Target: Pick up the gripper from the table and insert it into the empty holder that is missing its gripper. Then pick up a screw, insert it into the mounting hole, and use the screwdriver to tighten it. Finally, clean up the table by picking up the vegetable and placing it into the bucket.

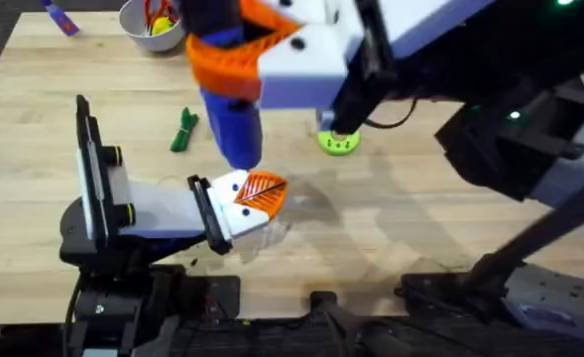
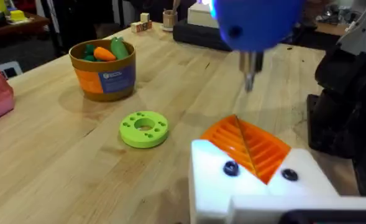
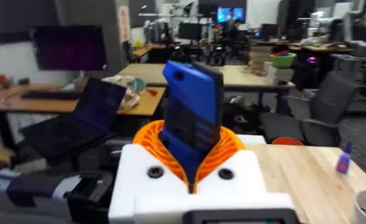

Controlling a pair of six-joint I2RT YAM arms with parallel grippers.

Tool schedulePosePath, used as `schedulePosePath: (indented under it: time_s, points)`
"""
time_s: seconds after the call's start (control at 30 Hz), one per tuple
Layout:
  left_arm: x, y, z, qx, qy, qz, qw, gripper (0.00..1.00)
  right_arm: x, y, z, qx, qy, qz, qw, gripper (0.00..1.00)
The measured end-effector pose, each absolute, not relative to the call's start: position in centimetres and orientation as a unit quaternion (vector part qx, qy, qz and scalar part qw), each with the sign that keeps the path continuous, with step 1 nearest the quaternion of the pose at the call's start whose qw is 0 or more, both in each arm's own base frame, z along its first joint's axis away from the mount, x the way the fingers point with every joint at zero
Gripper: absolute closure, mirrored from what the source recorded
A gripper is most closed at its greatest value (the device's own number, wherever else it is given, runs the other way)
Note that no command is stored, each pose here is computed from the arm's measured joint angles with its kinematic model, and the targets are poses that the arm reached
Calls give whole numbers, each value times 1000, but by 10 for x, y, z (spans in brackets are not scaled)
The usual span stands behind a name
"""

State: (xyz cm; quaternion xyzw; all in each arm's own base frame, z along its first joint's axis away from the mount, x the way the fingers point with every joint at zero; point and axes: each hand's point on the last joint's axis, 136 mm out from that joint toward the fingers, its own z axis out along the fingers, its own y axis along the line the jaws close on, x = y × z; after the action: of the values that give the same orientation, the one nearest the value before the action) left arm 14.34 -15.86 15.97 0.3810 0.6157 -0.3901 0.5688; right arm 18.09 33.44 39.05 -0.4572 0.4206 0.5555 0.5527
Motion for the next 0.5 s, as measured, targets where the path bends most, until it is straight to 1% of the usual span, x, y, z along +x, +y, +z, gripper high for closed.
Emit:
schedulePosePath:
  time_s: [0.27,0.5]
  points:
    - [143,-159,160,381,616,-390,569,993,162,352,373,-504,389,554,537,977]
    - [143,-159,160,381,616,-390,569,993,150,357,372,-525,362,545,545,977]
